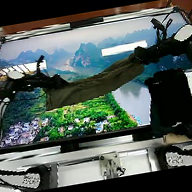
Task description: Fold the shirts.
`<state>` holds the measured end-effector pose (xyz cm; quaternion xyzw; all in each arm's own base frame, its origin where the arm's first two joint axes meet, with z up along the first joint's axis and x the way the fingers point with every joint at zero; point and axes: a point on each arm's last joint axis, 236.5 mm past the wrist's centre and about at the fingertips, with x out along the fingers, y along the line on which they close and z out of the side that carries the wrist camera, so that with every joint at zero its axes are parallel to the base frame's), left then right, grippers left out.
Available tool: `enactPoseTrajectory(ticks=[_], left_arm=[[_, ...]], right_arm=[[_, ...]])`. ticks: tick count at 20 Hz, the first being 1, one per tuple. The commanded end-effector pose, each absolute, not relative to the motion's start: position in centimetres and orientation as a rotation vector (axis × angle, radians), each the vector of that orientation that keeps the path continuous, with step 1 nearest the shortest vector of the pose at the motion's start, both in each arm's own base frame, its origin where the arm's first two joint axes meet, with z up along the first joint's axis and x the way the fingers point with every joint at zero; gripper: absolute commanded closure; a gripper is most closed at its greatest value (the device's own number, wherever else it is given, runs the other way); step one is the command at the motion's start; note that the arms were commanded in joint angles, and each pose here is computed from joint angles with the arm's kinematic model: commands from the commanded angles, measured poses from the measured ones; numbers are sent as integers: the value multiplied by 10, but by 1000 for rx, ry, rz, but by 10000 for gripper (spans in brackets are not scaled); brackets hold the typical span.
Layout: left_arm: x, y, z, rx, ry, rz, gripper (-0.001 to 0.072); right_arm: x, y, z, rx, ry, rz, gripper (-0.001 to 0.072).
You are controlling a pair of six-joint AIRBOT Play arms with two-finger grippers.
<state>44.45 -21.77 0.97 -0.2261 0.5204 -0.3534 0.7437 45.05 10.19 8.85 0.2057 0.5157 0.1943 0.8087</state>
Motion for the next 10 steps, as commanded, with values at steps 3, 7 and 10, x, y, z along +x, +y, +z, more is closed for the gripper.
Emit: enactPoseTrajectory(ticks=[3, 7, 10], left_arm=[[425, -336, -7, -453, 1102, -797, 675], [419, -369, -6, -447, 1056, -790, 675], [419, -387, -11, -553, 1074, -742, 675]], right_arm=[[411, 123, 138, 458, 1100, 449, 639], [388, 128, 178, 477, 1040, 460, 639], [370, 131, 206, 495, 993, 467, 639]])
